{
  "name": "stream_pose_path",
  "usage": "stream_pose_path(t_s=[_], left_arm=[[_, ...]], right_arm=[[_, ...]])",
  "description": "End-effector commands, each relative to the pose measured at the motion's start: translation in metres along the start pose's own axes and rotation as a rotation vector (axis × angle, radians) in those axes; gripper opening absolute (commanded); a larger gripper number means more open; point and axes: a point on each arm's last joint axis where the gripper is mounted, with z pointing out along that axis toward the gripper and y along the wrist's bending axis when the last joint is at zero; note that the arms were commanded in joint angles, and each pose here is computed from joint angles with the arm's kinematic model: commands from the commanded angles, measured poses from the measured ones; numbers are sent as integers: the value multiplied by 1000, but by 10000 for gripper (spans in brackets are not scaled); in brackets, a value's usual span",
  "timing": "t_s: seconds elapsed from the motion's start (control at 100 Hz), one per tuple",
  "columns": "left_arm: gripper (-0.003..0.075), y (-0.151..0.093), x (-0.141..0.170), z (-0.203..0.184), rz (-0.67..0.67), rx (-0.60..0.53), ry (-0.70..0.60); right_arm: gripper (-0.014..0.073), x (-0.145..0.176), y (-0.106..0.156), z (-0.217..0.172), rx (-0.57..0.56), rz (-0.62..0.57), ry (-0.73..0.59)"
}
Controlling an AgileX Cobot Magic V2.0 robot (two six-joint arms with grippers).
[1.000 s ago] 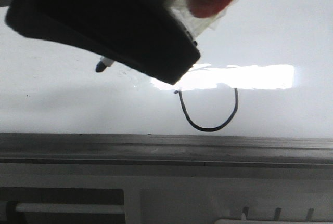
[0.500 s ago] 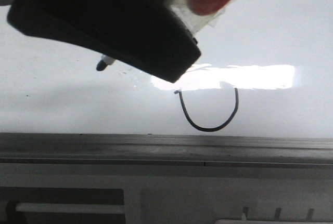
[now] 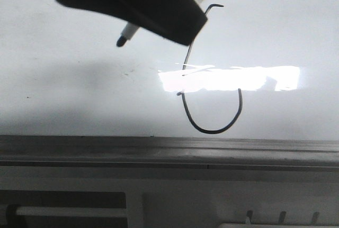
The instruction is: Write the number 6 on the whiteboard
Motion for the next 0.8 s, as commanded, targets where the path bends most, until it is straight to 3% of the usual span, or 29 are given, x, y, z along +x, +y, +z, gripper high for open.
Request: stream_pose_path(t_s=[0.0,0.16,0.33,0.79], left_arm=[[-19,12,-20,-9,-164,-152,-159],[-19,31,-12,-10,-357,-345,-272],[-19,47,8,-5,-524,-492,-311],[-19,62,27,15,-706,-577,-279]], right_arm=[[-65,-10,-3,-9,45,-2,-72],[-65,-8,-3,-8,44,15,-69],[-65,-3,-3,-3,41,24,-54],[-65,12,-2,10,48,81,-31]])
